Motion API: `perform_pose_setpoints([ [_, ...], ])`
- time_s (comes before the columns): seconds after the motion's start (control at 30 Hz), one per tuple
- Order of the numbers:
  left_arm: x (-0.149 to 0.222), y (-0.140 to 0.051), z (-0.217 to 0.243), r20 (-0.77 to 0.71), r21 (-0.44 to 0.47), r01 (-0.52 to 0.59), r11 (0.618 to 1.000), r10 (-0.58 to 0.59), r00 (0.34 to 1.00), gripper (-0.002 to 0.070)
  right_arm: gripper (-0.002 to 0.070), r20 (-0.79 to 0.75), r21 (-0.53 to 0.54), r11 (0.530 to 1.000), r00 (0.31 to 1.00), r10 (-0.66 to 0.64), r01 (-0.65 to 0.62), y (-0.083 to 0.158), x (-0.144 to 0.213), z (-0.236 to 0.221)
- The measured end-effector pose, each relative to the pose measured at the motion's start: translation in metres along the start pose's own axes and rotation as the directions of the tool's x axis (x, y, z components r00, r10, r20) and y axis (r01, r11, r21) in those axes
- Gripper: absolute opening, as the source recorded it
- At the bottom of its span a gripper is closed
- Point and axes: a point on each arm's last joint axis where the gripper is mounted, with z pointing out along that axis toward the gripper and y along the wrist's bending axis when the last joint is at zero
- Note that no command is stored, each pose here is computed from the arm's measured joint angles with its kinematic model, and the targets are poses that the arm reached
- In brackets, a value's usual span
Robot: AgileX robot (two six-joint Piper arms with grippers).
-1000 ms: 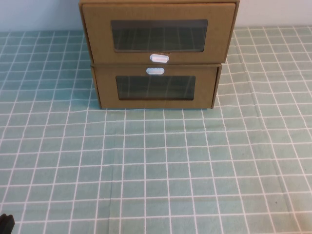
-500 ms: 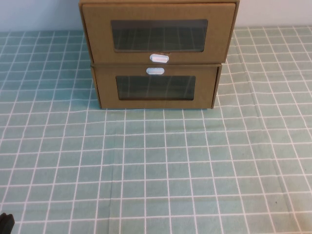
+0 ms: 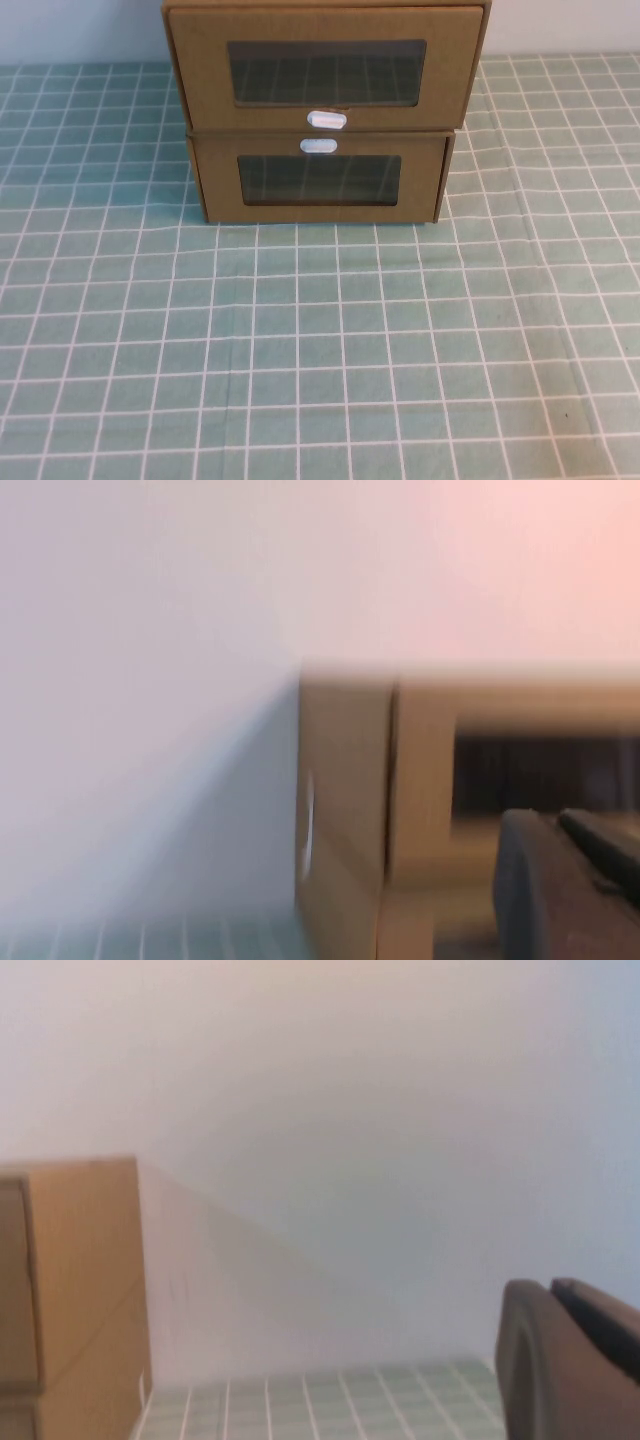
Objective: Open the shoe box
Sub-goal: 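Pull the top drawer of the cardboard box fully open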
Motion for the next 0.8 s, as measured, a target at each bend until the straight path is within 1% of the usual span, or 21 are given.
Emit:
perform_pose_setpoints([
  [0.1,-0.018,-0.002,-0.002,0.195,0.023,-0.002,1.0,-0.002,0.981,-0.0004,-0.0013,0.1,0.007,1.0,0.995,0.002,-0.002,-0.001,-0.009,0.0],
  [0.17,-0.025,-0.003,-0.004,0.277,0.032,-0.005,0.999,-0.005,0.961,-0.0004,-0.0013,0.137,0.01,1.0,0.991,0.001,-0.003,-0.001,-0.012,-0.001],
  [0.3,-0.03,-0.003,-0.005,0.326,0.038,-0.006,0.999,-0.006,0.945,-0.0004,-0.0013,0.174,0.014,1.0,0.985,0.011,-0.014,-0.001,-0.016,-0.001],
  [0.37,-0.032,-0.003,-0.006,0.348,0.039,0.001,0.999,-0.014,0.937,-0.0004,-0.0013,0.225,0.008,0.998,0.973,0.058,-0.062,-0.002,-0.02,-0.002],
  [0.43,-0.038,-0.002,-0.008,0.415,0.049,0.05,0.998,-0.066,0.908,-0.0004,-0.0013,0.322,-0.023,0.987,0.934,0.158,-0.159,-0.003,-0.029,-0.005],
  [0.5,-0.045,0.001,-0.012,0.487,0.072,0.139,0.988,-0.156,0.859,-0.0004,-0.0013,0.441,-0.072,0.97,0.865,0.238,-0.23,-0.004,-0.041,-0.01],
  [0.53,-0.049,0.002,-0.013,0.519,0.087,0.182,0.979,-0.2,0.831,-0.0004,-0.0013,0.499,-0.104,0.964,0.825,0.265,-0.246,-0.003,-0.046,-0.013],
  [0.6,-0.062,0.004,-0.016,0.569,0.109,0.228,0.967,-0.249,0.784,-0.0004,-0.0013,0.571,-0.156,0.957,0.768,0.29,-0.246,-0.002,-0.056,-0.018],
  [0.7,-0.098,0.004,-0.019,0.636,0.131,0.231,0.964,-0.26,0.727,-0.0004,-0.0014,0.648,-0.221,0.959,0.708,0.282,-0.179,0.007,-0.092,-0.024],
  [0.77,-0.129,0.003,-0.023,0.655,0.124,0.21,0.97,-0.239,0.716,-0.0004,-0.0014,0.676,-0.249,0.959,0.684,0.273,-0.136,0.013,-0.122,-0.029],
  [0.8,-0.142,0.003,-0.024,0.646,0.113,0.201,0.973,-0.226,0.73,-0.0004,-0.0013,0.682,-0.269,0.955,0.675,0.281,-0.126,0.016,-0.141,-0.032],
])
